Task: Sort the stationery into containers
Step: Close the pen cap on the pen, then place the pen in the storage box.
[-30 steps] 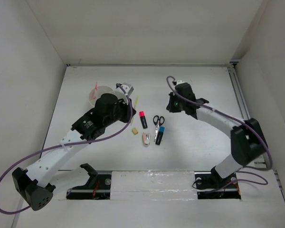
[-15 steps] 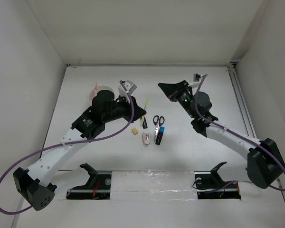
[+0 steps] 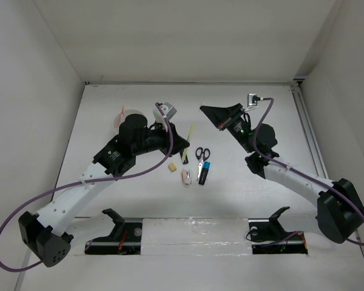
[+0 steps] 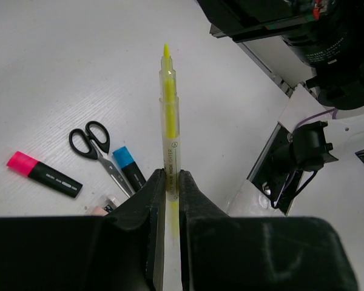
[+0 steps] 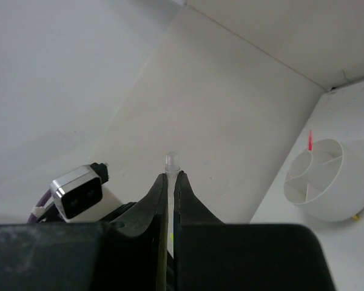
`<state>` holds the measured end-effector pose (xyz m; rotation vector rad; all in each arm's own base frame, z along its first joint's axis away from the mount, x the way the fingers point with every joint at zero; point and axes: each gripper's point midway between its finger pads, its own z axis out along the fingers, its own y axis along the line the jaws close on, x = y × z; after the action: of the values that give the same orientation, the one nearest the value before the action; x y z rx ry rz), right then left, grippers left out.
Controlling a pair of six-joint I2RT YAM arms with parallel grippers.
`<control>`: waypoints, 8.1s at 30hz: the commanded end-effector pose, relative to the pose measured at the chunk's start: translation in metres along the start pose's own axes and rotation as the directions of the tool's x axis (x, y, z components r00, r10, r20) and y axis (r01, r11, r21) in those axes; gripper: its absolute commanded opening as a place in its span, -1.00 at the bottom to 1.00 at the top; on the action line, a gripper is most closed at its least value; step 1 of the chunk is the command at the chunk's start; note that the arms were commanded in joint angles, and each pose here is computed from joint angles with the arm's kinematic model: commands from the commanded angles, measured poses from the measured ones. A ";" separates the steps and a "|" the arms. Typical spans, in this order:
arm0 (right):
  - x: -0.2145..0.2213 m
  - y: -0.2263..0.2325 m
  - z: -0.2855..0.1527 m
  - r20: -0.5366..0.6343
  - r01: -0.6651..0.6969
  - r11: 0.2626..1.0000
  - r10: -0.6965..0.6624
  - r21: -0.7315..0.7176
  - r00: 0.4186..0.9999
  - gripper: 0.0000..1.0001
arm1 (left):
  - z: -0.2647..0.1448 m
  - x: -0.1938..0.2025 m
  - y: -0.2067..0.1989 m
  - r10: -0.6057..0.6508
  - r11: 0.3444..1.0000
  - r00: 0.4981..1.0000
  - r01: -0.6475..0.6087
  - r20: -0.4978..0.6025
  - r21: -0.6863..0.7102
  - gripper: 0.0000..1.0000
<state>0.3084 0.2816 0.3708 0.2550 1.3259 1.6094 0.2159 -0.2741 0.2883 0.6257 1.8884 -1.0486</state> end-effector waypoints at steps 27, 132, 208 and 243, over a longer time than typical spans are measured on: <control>0.022 0.038 -0.011 -0.016 0.144 0.974 -0.150 -0.176 0.989 -1.00 | -0.008 -0.023 -0.018 0.036 0.997 0.996 -0.041 0.077 0.064 -1.00; 0.086 0.018 -0.003 -0.228 0.068 0.969 -0.124 -0.238 0.966 -1.00 | -0.033 -0.057 -0.014 0.053 0.994 0.973 -0.073 0.225 0.081 -1.00; 0.015 0.056 -0.068 -0.176 0.336 0.905 -0.387 -0.261 0.905 1.00 | -0.046 -0.074 0.106 0.083 0.843 0.951 0.093 0.299 -0.529 -1.00; 0.038 0.036 -0.141 -0.283 0.481 0.854 -0.520 -0.198 0.806 1.00 | -0.135 -0.100 0.346 0.377 0.472 0.920 -0.090 0.109 -0.877 -1.00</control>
<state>0.1748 0.2250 0.3272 -0.4007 1.4096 1.3053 0.4583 0.0277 0.2555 0.0790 1.7682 0.1411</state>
